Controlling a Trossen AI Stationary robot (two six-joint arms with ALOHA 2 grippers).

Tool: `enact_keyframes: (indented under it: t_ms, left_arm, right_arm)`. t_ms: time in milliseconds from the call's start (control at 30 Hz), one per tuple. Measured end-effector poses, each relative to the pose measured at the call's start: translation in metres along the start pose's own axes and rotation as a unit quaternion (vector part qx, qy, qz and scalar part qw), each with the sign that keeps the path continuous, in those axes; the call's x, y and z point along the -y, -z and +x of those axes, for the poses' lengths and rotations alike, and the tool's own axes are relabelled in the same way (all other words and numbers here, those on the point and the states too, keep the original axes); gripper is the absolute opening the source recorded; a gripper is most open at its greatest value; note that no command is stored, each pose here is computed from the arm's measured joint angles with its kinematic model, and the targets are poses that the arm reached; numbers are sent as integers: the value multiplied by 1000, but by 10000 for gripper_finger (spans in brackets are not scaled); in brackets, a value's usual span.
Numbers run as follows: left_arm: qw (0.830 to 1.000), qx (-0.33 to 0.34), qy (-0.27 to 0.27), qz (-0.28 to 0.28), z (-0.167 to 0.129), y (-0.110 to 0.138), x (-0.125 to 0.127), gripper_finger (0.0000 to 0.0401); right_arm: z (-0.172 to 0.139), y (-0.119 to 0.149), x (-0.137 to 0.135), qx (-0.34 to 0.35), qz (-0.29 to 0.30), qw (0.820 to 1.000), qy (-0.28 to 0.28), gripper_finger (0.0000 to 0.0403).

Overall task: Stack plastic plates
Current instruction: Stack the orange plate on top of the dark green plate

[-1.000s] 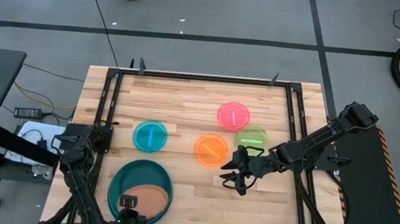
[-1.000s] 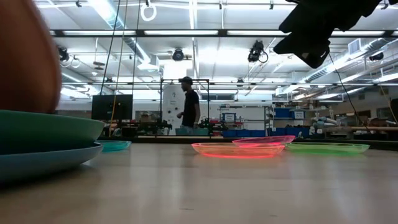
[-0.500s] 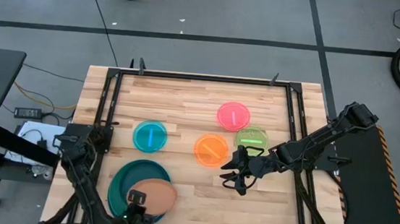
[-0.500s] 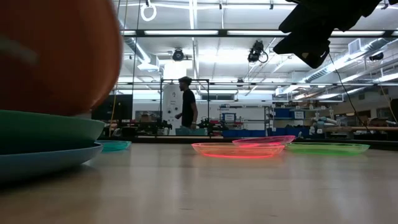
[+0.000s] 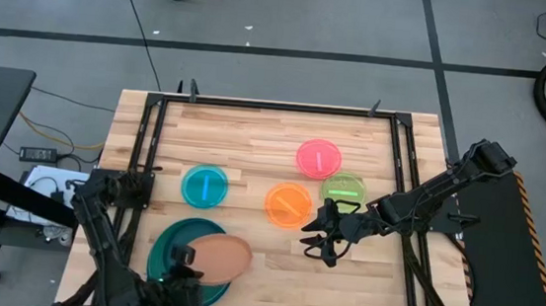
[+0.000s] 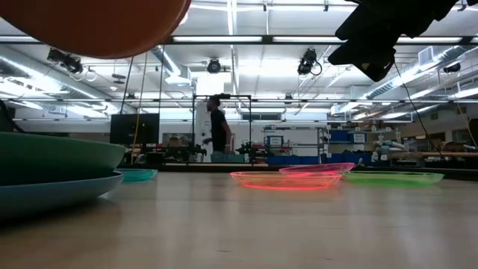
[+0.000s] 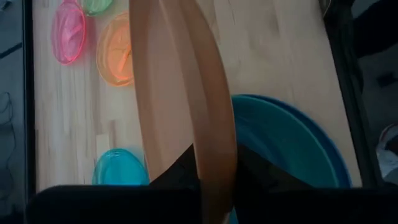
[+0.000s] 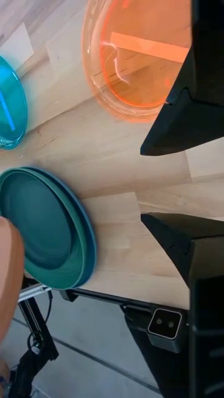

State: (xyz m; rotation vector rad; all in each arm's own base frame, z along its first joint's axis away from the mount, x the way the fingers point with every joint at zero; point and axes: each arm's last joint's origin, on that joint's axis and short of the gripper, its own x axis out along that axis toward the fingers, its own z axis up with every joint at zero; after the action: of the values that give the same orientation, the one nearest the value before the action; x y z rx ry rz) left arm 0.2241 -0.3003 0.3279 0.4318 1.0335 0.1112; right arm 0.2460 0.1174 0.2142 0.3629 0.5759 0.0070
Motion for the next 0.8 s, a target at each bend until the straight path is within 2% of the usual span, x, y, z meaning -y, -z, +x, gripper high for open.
enact_keyframes:
  t_ms: [233, 533, 667, 800]
  left_arm:
    - [997, -58, -34, 39, 28, 31, 14, 57]
    - [995, -85, -34, -37, 18, 75, -1, 57]
    - [993, -112, -18, -29, 27, 77, 10, 57]
    - [991, -132, -30, 12, 42, 76, 21, 57]
  right_arm:
    - [0, 0, 0, 0, -1, 1000, 0, 169]
    - [0, 0, 0, 0, -1, 1000, 0, 169]
    - [0, 0, 0, -2, -2, 1000, 1, 169]
    - [0, 0, 0, -1, -1, 1000, 1, 169]
